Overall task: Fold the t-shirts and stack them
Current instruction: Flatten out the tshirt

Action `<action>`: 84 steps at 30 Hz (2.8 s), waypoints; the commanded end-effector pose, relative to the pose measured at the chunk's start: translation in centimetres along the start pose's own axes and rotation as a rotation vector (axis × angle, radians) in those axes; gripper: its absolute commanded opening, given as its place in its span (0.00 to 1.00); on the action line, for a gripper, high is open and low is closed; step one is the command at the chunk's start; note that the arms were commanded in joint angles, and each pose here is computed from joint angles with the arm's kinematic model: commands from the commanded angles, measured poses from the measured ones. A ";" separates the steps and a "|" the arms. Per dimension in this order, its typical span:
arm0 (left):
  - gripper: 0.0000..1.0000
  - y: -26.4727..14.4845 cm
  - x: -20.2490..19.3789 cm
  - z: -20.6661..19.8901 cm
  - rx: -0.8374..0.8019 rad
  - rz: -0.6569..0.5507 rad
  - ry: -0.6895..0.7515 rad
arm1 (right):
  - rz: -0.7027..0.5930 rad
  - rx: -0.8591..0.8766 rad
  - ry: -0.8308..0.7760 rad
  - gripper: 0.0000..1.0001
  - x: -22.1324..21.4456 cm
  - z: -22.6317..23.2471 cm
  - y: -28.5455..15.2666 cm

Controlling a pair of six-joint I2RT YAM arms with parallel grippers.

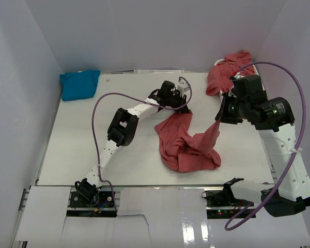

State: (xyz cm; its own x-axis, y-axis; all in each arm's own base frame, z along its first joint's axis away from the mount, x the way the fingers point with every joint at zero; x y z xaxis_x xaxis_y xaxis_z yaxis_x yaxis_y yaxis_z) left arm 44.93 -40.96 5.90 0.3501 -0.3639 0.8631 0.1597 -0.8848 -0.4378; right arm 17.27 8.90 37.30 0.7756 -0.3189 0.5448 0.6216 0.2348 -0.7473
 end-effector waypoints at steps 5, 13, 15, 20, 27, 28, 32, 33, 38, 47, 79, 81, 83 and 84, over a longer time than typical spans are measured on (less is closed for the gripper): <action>0.00 -4.3 -0.1 1.9 0.391 0.088 -0.204 | 0.035 -0.041 0.052 0.08 -0.7 -1.6 1.1; 0.00 -16.2 1.3 1.1 0.705 -0.142 -0.618 | 0.076 -0.017 0.120 0.08 2.2 -3.2 3.0; 0.00 -19.1 2.7 0.0 0.767 -0.174 -0.609 | 0.062 0.037 0.111 0.08 3.5 -2.6 3.1; 0.00 -27.0 5.7 -0.5 0.959 -0.206 -0.592 | 0.039 0.082 0.096 0.08 7.2 -1.6 4.4; 0.00 -39.2 13.6 -3.1 1.095 -0.365 -0.507 | 0.075 0.235 0.102 0.08 11.7 0.6 7.4; 0.00 -40.1 13.4 -3.5 1.108 -0.328 -0.527 | 0.044 0.286 0.089 0.08 12.8 1.5 6.4; 0.00 -44.8 14.6 -5.8 1.194 -0.369 -0.550 | -0.011 0.381 0.082 0.08 15.9 3.5 5.5; 0.00 -45.7 14.3 -6.3 1.226 -0.377 -0.559 | -0.008 0.385 0.093 0.08 16.3 3.4 5.8; 0.00 -47.5 12.7 -10.2 1.217 -0.394 -0.578 | -0.041 0.469 0.030 0.08 15.5 3.6 4.9; 0.00 -50.1 10.5 -14.7 1.279 -0.358 -0.604 | -0.307 0.571 -0.086 0.08 17.7 5.1 -1.9; 0.00 -51.4 2.5 -21.6 1.274 -0.610 -0.371 | -0.630 0.437 -0.253 0.08 8.4 6.1 -0.9; 0.00 -51.1 2.4 -22.2 1.225 -0.588 -0.321 | -0.606 0.437 -0.296 0.08 6.5 7.8 -1.7; 0.00 -51.2 2.2 -22.6 1.222 -0.550 -0.290 | -0.617 0.349 -0.321 0.08 5.4 8.1 -1.9; 0.00 -51.1 1.5 -22.6 1.230 -0.500 -0.310 | -0.627 0.269 -0.319 0.08 5.5 7.7 -1.6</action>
State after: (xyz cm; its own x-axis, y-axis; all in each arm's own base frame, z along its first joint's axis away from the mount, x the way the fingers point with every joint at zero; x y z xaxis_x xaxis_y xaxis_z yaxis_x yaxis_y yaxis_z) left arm 16.89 -2.85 34.06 0.2087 0.1937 0.9586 0.9757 0.0260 -0.2177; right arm 22.13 16.23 41.95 0.3816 -0.2074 0.9007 0.8147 0.5357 -0.2218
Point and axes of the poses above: each gripper's point midway between its finger pads, its own y axis out along the fingers, its own z axis along the line the jaws close on, x = y × z, the point moved 7 cm from there along -y, back along the fingers, and after that the axes turned 13 degrees about y, right-handed, at the moved point
